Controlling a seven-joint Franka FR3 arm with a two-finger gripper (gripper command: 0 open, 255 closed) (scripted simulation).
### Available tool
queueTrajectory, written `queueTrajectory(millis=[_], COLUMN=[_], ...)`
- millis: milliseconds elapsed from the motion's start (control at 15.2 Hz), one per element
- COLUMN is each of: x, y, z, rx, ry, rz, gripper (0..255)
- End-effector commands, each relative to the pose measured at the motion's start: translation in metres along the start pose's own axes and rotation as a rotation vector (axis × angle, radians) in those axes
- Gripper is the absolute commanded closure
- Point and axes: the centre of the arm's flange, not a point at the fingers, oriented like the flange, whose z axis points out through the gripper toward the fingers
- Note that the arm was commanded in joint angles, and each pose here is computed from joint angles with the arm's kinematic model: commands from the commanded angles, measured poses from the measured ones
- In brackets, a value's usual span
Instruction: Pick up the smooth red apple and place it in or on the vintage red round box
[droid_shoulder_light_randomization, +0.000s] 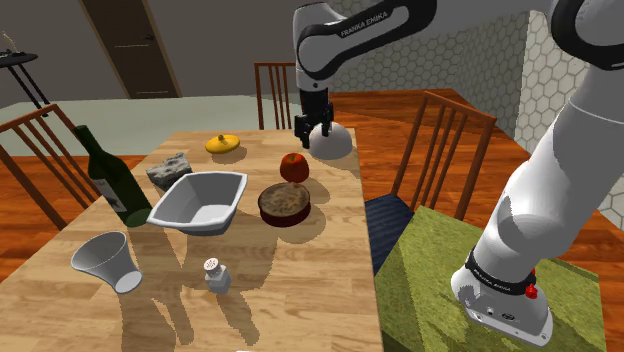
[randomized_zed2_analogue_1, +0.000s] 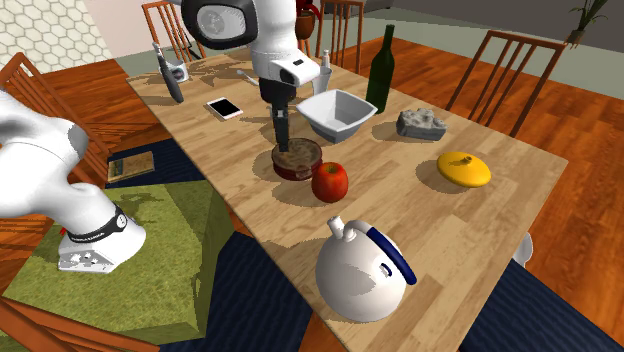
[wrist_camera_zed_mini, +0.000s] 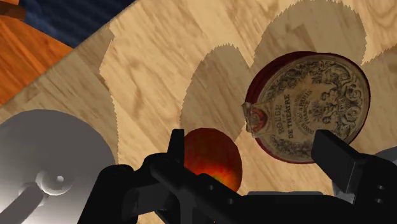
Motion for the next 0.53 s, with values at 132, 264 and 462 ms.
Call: queueTrajectory(millis=[132,264,462], x=[0.047,0.070,0.105], y=[0.004,0.005,0.007], z=[0.021,0.031,0.046], rx=[-0.009,-0.014,-0.021], ry=[0.013,0.019,0.028], rz=[0.032,0.047,0.071], gripper=[0,0,0])
